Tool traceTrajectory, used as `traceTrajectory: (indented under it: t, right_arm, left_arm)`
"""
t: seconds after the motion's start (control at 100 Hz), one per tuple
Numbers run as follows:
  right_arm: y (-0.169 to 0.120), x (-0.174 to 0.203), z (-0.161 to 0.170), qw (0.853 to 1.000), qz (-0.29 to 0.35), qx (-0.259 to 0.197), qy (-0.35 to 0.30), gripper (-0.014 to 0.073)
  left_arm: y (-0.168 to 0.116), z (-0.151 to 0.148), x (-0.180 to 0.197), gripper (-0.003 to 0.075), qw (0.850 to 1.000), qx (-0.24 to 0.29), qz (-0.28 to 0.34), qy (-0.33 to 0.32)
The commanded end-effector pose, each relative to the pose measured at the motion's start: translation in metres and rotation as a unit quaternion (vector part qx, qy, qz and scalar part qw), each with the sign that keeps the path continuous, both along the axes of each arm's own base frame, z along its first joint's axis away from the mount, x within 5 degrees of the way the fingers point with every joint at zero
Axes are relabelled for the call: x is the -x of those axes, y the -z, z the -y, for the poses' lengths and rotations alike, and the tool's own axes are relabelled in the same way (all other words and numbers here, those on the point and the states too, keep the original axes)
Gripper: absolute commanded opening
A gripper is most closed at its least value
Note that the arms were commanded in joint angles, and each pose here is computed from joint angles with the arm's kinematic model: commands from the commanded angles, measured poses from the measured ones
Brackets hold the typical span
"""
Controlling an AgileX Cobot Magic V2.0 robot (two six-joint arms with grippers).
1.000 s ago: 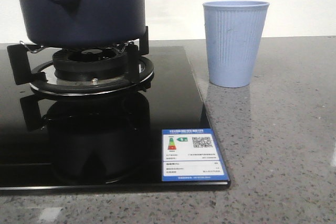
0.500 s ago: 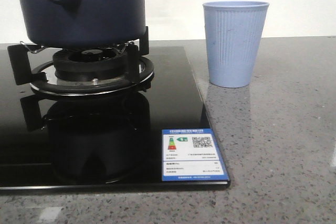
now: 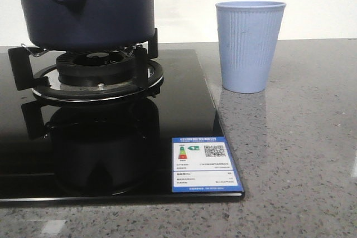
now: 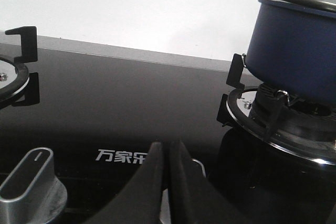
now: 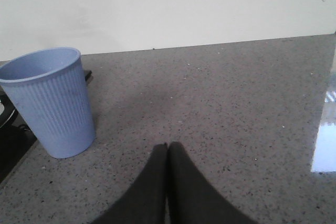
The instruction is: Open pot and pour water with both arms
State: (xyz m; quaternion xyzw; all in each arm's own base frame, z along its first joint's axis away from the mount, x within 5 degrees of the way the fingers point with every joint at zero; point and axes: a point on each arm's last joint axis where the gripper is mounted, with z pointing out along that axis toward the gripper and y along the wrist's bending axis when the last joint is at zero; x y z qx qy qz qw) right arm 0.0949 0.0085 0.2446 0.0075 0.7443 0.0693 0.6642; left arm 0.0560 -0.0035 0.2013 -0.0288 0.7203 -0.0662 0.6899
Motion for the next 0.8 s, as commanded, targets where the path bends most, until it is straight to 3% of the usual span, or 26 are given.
traceTrajectory:
  t: [0.0,0.39,0.52,0.58,0.73,0.79]
  right_arm:
    - [-0.009,-0.001,-0.001,1.000,0.014,0.002,-0.006,-0.0066]
    - [-0.012,-0.001,-0.006,0.999,0.025,0.001,-0.032,-0.0066]
    - [-0.021,0.001,-0.013,0.995,0.040,0.044,-0.078,-0.0066]
    - [-0.029,0.000,-0.011,0.997,0.037,0.020,-0.064,-0.0066]
    - [-0.034,-0.001,-0.006,0.999,0.032,0.022,-0.038,-0.0066]
    - [-0.035,-0.001,-0.004,0.999,0.028,-0.001,-0.022,-0.0066]
  left_arm:
    - [0.003,0.000,0.001,-0.0019,0.999,0.011,0.033,0.000]
    - [0.003,0.000,0.001,-0.0019,0.999,0.011,0.033,0.000]
    - [0.003,0.000,0.001,-0.0019,0.999,0.011,0.033,0.000]
    - [0.003,0.000,0.001,-0.0019,0.999,0.011,0.033,0.000]
    - [0.003,0.000,0.001,-0.0019,0.999,0.011,0.033,0.000]
    - [0.003,0.000,0.001,-0.0019,0.999,0.011,0.033,0.000]
